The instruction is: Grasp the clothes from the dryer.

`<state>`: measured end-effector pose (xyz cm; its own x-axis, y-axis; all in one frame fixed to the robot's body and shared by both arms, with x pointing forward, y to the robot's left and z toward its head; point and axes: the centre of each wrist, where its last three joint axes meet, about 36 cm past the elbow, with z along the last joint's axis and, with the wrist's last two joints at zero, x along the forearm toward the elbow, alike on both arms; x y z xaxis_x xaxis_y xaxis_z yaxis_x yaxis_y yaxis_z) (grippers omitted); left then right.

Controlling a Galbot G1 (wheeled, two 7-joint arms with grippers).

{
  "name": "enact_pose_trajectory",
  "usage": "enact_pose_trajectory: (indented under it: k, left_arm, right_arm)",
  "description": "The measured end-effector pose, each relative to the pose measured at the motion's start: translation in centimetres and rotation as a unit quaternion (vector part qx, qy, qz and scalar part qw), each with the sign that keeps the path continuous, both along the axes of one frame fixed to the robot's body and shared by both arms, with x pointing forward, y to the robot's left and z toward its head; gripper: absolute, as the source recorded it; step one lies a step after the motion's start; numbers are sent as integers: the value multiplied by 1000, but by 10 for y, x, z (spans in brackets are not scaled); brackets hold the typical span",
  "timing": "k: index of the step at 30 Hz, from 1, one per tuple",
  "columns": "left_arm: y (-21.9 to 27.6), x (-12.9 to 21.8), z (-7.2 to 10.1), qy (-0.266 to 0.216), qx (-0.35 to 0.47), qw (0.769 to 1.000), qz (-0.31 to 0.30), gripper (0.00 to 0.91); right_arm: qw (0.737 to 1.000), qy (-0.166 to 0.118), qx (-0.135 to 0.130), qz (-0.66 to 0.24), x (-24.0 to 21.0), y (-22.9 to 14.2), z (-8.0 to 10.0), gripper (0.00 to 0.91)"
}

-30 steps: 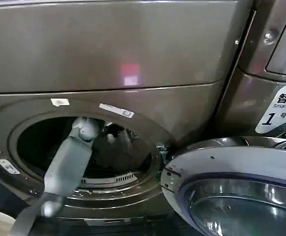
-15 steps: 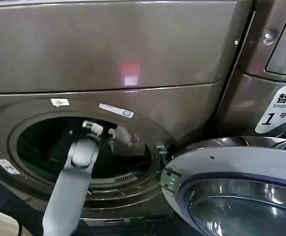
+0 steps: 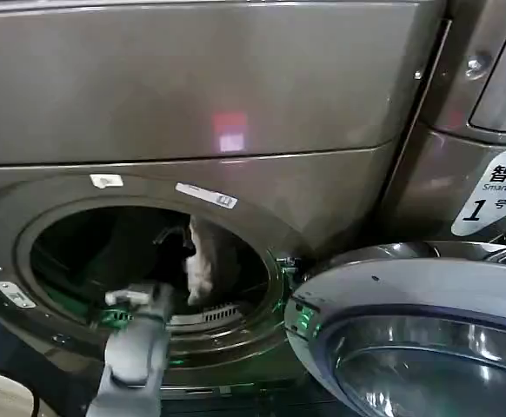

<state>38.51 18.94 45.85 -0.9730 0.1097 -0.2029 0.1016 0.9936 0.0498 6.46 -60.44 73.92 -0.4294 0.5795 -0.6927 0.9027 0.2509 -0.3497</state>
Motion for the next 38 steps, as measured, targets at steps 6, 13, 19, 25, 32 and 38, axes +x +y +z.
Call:
enact_pose_trajectory:
  k: [6, 13, 19, 25, 32, 38]
  left_arm:
    - [0, -29, 5, 15, -22, 999, 27, 0]
    - [0, -41, 9, 22, -32, 998, 42, 0]
    - [-1, -46, 11, 26, -35, 998, 47, 0]
    - [0, -50, 13, 29, -35, 998, 51, 0]
    - [0, -53, 16, 30, -37, 997, 53, 0]
    - [0, -55, 18, 30, -35, 997, 57, 0]
  right_arm:
    - [1000, -6, 3, 4, -2, 2, 1, 907]
    - [1000, -8, 6, 5, -3, 2, 0, 907]
    - [1000, -7, 7, 6, -2, 3, 0, 907]
    - [1000, -12, 6, 17, -5, 5, 3, 907]
    - [1000, -12, 9, 25, -4, 6, 3, 907]
    - [1000, -9, 7, 25, -6, 6, 5, 907]
